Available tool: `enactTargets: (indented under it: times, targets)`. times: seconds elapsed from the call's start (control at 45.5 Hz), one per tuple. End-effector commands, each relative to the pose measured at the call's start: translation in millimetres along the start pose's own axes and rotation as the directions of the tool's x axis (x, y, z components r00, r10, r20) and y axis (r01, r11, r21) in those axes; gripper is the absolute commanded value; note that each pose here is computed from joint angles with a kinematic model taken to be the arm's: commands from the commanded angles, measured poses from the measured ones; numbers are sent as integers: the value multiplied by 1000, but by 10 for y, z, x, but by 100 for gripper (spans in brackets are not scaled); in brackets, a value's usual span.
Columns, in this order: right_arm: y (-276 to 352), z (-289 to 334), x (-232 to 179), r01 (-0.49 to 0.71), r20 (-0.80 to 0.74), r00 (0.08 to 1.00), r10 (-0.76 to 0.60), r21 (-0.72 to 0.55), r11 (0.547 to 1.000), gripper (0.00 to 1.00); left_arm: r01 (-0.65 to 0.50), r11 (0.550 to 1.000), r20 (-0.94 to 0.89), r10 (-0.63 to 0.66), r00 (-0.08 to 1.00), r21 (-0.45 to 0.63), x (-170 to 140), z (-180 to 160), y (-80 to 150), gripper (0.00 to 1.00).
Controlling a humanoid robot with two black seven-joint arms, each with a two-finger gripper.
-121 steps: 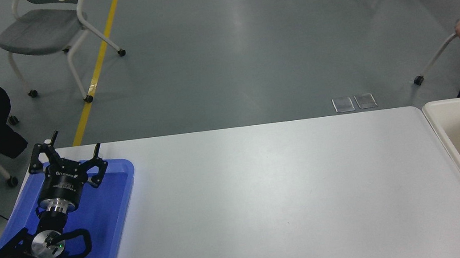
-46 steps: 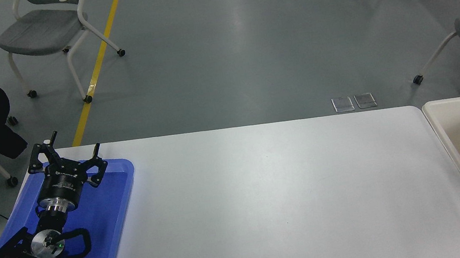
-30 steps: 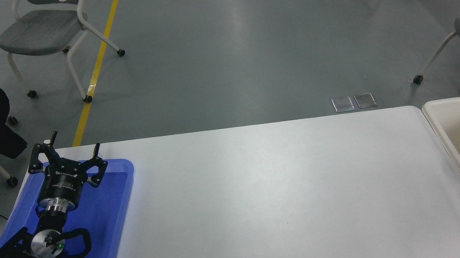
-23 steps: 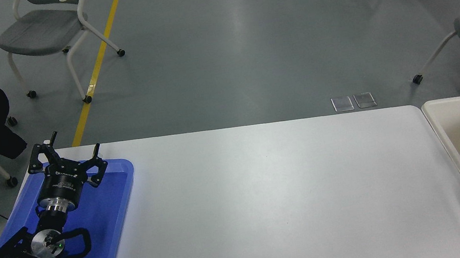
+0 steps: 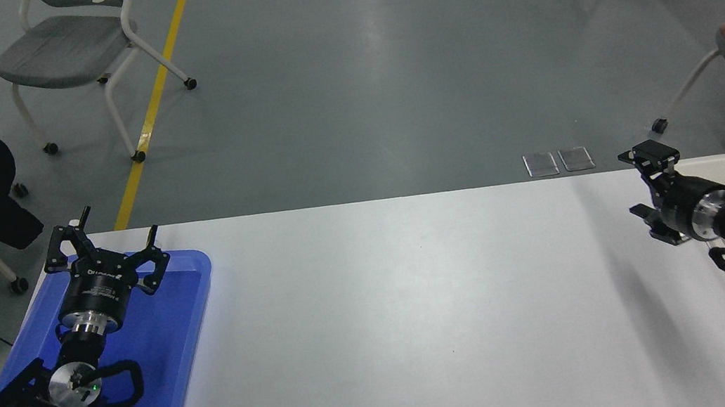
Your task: Pick up paper ball place in dustbin
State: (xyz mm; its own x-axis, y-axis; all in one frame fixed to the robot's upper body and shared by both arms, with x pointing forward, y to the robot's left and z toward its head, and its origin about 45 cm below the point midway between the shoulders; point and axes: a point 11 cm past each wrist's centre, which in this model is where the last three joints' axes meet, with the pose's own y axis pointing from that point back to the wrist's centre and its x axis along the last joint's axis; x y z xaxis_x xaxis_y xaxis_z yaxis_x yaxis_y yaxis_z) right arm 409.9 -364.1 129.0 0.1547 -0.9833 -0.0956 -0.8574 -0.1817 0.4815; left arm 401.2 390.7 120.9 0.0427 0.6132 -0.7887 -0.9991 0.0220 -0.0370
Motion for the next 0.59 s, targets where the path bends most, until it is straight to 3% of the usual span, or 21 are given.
enactTargets:
  times: [0.0, 0.242, 0.418, 0.571]
  targets:
    - [-208, -226, -829, 161, 407, 888, -214, 159, 974, 100, 0, 1000, 0, 0, 1000, 1, -1, -1, 0, 100]
    - [-266, -205, -1064, 203, 592, 740, -319, 255, 945, 100, 0, 1000, 0, 0, 1000, 1, -1, -1, 0, 100]
    - [-228, 170, -682, 116, 688, 679, -257, 245, 963, 100, 0, 1000, 0, 0, 1000, 1, -1, -1, 0, 100]
    - [-107, 490, -383, 89, 697, 678, -235, 240, 967, 100, 0, 1000, 0, 0, 1000, 1, -1, -1, 0, 100]
